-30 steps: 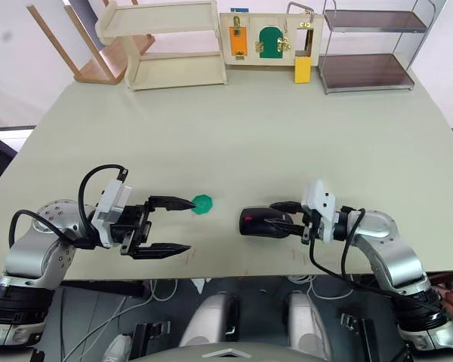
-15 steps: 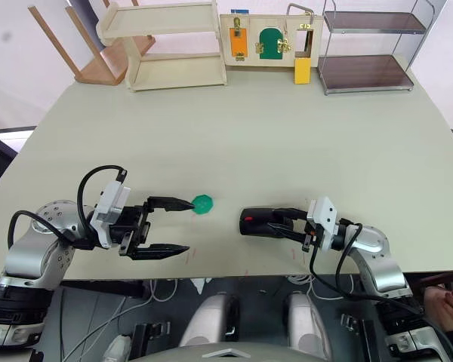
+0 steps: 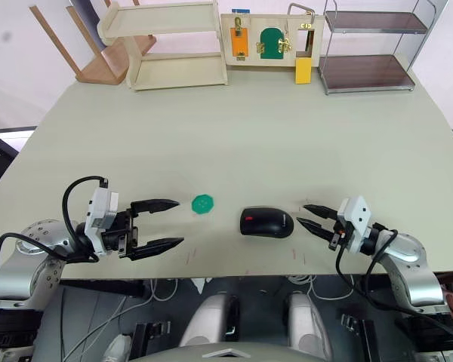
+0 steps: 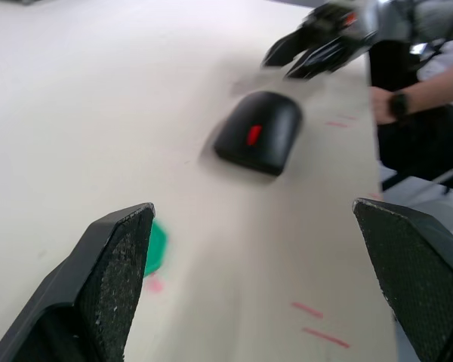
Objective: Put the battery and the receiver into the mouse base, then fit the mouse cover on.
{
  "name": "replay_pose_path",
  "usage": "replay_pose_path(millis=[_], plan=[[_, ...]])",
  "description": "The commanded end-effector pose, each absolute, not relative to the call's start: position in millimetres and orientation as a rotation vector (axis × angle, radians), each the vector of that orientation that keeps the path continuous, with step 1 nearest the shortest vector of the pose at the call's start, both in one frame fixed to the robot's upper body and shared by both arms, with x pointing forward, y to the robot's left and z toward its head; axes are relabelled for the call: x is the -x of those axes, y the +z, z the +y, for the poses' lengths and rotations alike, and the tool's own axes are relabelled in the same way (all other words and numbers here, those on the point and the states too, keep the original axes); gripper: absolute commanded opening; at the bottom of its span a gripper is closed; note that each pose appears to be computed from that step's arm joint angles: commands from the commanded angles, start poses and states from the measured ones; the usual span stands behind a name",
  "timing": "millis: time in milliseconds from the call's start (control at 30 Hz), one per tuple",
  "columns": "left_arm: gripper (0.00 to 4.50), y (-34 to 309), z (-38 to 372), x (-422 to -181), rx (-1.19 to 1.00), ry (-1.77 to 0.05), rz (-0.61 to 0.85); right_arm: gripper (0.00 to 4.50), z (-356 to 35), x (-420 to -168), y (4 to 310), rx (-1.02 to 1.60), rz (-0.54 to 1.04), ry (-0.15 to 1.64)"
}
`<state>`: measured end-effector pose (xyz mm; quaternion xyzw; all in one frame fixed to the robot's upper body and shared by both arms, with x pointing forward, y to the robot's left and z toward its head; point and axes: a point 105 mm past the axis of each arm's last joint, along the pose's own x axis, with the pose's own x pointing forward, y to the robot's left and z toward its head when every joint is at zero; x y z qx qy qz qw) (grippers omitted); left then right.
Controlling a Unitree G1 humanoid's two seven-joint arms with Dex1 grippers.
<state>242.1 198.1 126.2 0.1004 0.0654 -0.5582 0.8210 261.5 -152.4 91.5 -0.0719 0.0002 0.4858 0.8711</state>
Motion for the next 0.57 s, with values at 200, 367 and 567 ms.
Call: replay_pose_path(millis=[200,367,567], plan=[[4.5,100.5,237.2,-238.0,-0.14,-0.802,0.177,2.16,-234.5,-239.5,99.6,0.144,0.05,0.765],[4.5,87.0,258.5,-237.0,-0.173,-0.657,0.217,3.76,-263.5,-236.5,87.7,0.143,0.096,0.706],[4.5,82.9,261.2,-236.4,-0.206,-0.637,0.217,4.41,-272.2,-237.9,77.8,0.147,0.102,0.703]])
